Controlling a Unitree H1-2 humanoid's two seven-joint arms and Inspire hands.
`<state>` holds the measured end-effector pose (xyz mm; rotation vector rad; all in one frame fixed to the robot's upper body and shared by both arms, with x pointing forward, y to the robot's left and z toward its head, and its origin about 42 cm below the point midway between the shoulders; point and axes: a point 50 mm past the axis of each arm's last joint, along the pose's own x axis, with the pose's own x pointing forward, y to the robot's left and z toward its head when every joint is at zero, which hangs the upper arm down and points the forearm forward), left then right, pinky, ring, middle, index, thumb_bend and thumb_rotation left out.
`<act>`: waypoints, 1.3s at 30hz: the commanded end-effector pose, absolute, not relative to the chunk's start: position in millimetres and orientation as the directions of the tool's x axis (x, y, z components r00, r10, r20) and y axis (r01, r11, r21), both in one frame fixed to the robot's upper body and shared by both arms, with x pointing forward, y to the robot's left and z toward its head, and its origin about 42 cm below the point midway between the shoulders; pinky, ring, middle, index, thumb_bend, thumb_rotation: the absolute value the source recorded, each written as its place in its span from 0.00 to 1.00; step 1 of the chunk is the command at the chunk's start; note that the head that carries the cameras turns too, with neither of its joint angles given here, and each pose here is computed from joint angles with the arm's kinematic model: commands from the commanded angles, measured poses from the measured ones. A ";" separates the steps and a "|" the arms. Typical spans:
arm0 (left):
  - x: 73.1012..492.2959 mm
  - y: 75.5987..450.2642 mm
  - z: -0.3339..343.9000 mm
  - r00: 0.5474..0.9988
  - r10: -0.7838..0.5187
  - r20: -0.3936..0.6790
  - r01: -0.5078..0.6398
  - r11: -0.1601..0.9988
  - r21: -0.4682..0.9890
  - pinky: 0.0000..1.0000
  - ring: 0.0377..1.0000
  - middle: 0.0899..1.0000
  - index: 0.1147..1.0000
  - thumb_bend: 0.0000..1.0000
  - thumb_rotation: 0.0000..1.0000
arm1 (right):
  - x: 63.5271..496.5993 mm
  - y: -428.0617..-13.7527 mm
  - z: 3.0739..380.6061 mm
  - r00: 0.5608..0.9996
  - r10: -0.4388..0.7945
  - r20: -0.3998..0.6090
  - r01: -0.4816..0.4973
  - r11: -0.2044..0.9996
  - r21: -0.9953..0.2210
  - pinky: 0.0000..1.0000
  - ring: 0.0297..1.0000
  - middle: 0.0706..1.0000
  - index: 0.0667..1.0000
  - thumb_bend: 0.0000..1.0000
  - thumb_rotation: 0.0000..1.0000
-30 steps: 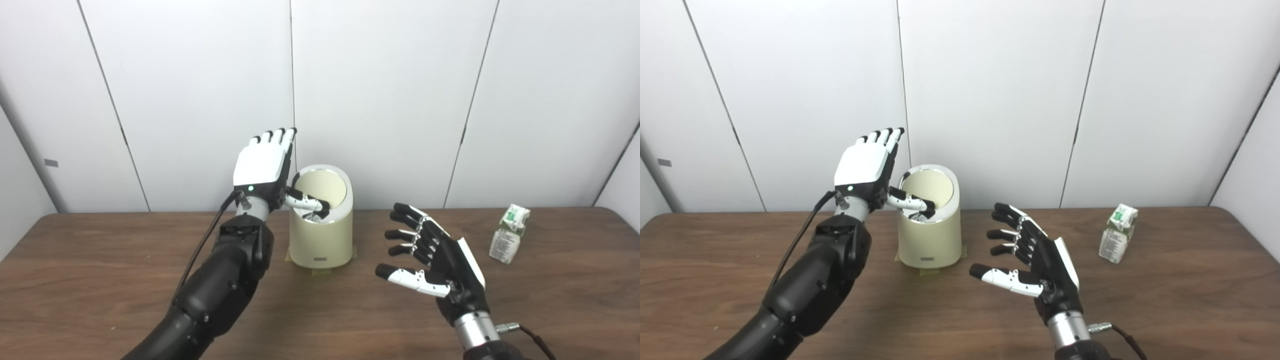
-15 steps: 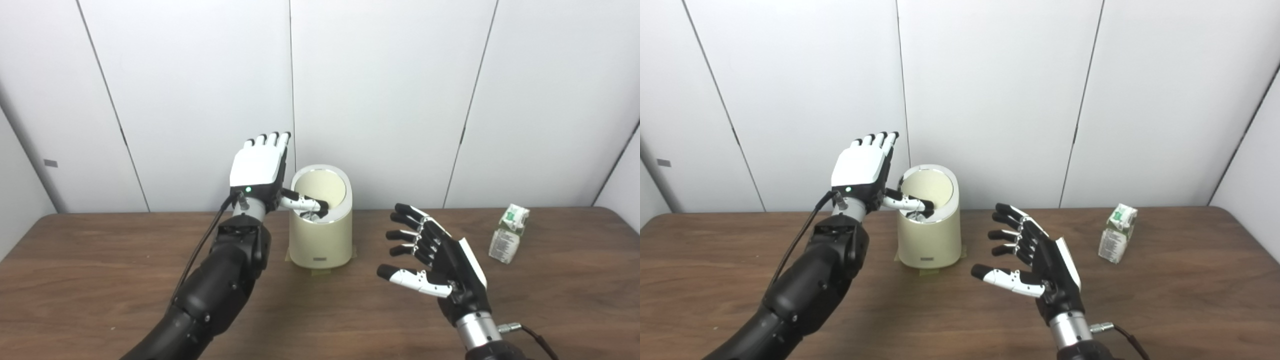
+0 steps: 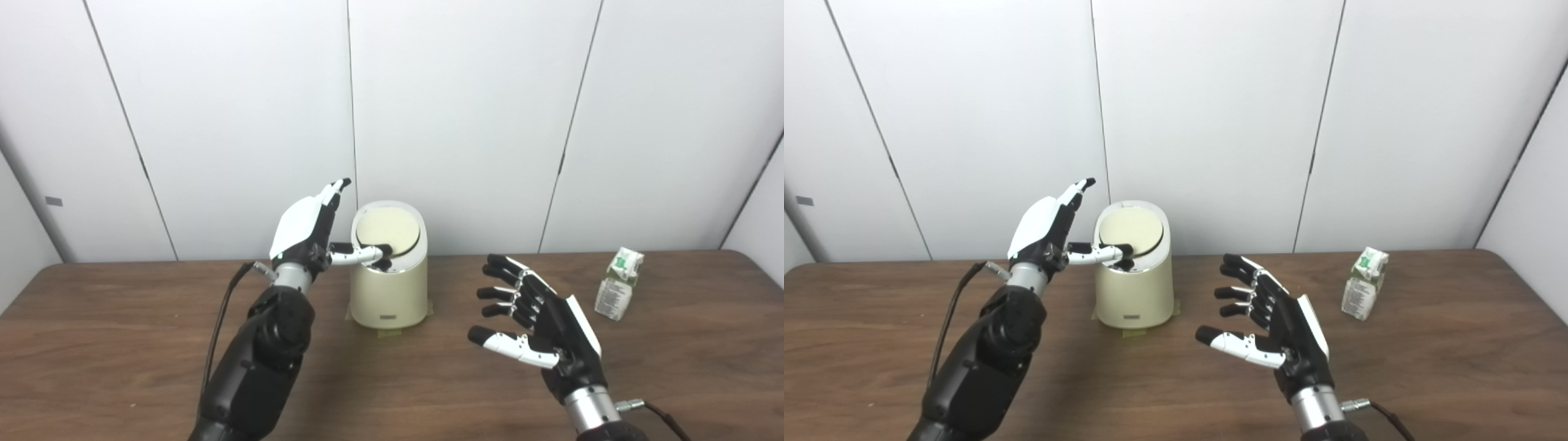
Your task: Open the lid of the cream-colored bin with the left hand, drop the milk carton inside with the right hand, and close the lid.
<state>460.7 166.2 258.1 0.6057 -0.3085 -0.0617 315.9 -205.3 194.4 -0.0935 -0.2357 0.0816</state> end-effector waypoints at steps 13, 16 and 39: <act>386.5 234.1 265.8 0.890 -0.097 0.445 -0.005 0.975 0.222 0.59 0.69 0.76 0.78 0.75 0.28 | 320.9 -206.1 211.7 0.945 0.096 0.313 -0.068 0.993 -0.100 0.58 0.68 0.80 0.78 0.76 0.25; 370.2 245.7 244.3 0.909 -0.044 0.414 -0.047 0.977 0.207 0.55 0.64 0.71 0.75 0.73 0.25 | 321.6 -207.4 210.9 0.948 0.094 0.305 -0.068 0.993 -0.095 0.58 0.68 0.80 0.78 0.77 0.24; 311.5 287.8 154.7 0.946 0.031 0.323 -0.087 0.983 0.159 0.50 0.60 0.66 0.66 0.60 0.06 | 355.7 -285.0 266.6 0.906 0.017 0.422 0.170 0.900 -0.402 0.61 0.73 0.81 0.82 0.79 0.18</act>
